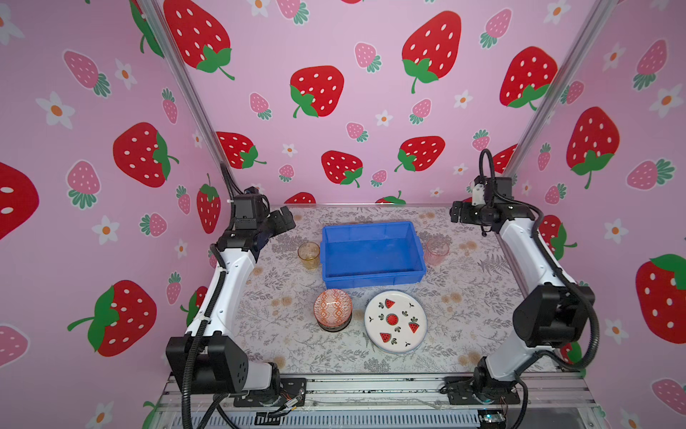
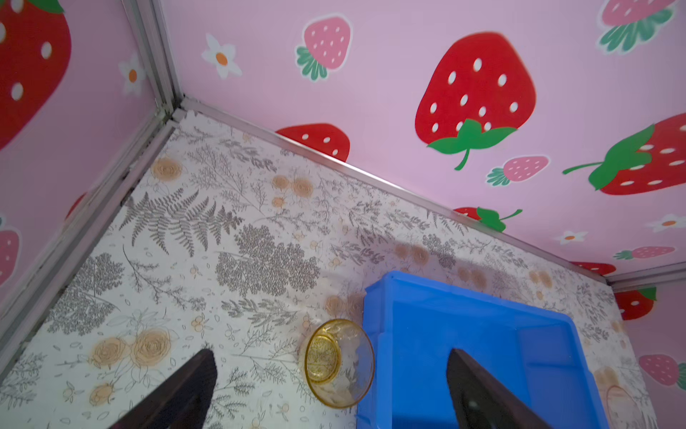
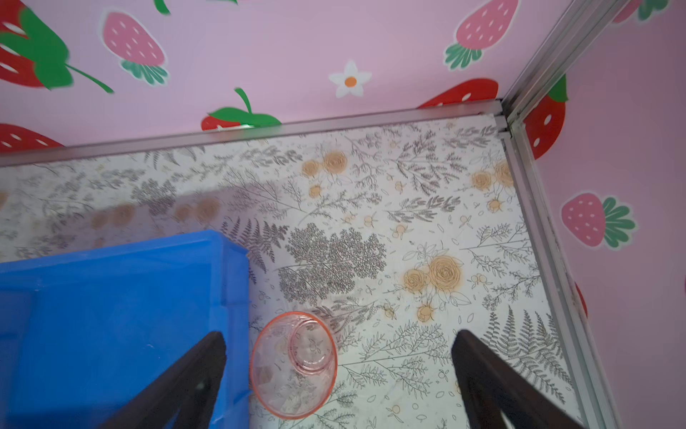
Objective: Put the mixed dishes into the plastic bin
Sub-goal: 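Raise the right gripper over the pink-rimmed cup while the left rises, then close the right gripper on the rim of the pink-rimmed cup, then carry the pink-rimmed cup with the right gripper into the blue bin, then open and withdraw the right gripper while the left lowers onto the amber cup, then close the left gripper on the rim of the amber cup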
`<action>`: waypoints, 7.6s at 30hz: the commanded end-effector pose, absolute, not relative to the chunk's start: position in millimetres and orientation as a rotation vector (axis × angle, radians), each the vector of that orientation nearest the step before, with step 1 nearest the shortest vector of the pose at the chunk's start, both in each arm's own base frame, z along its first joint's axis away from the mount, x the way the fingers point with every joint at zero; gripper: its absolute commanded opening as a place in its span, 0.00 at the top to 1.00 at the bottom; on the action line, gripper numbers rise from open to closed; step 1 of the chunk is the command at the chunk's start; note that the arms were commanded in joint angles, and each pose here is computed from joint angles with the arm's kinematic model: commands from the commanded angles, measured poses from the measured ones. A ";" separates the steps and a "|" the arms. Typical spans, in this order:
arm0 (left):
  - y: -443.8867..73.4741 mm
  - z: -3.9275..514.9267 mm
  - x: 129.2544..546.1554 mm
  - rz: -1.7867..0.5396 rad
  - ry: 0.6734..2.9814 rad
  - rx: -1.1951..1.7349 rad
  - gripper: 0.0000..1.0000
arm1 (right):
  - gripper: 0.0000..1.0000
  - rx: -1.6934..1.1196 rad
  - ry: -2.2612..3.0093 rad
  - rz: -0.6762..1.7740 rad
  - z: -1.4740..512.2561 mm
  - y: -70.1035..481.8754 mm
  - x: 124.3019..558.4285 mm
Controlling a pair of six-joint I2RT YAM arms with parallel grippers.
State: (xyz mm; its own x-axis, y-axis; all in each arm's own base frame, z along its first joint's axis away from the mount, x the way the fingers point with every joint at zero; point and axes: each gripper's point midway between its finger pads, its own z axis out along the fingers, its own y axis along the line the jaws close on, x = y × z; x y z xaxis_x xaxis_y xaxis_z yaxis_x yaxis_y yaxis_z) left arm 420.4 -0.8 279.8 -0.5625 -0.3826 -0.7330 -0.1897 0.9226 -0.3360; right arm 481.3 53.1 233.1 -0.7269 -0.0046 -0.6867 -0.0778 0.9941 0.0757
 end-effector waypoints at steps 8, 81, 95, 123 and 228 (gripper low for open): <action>-19.9 266.8 403.8 -0.283 2.263 -0.402 0.01 | 0.10 -0.075 2.552 0.017 182.9 55.1 478.5; -71.1 253.3 397.9 -0.342 2.333 -0.232 0.01 | 0.97 -0.237 2.621 -0.091 209.4 77.3 441.4; -65.6 258.8 395.8 -0.326 2.310 -0.239 0.01 | 0.98 -0.427 2.562 0.031 208.7 209.6 456.7; -64.8 254.0 396.1 -0.313 2.325 -0.238 0.01 | 0.97 -0.407 2.688 -0.038 128.4 219.8 492.0; -38.8 97.9 434.9 -0.018 2.720 -0.513 0.73 | 0.04 -0.320 2.534 0.321 164.9 128.3 381.4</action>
State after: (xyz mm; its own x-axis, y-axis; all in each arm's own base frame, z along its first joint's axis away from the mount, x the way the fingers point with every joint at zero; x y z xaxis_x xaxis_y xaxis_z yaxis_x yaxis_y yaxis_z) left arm 428.8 -42.1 91.3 -0.8719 -0.3561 -0.3361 -0.3480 0.9335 -0.0861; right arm 383.7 129.2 165.0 -0.8188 -0.1494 -0.5543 -0.2798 0.9469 0.1582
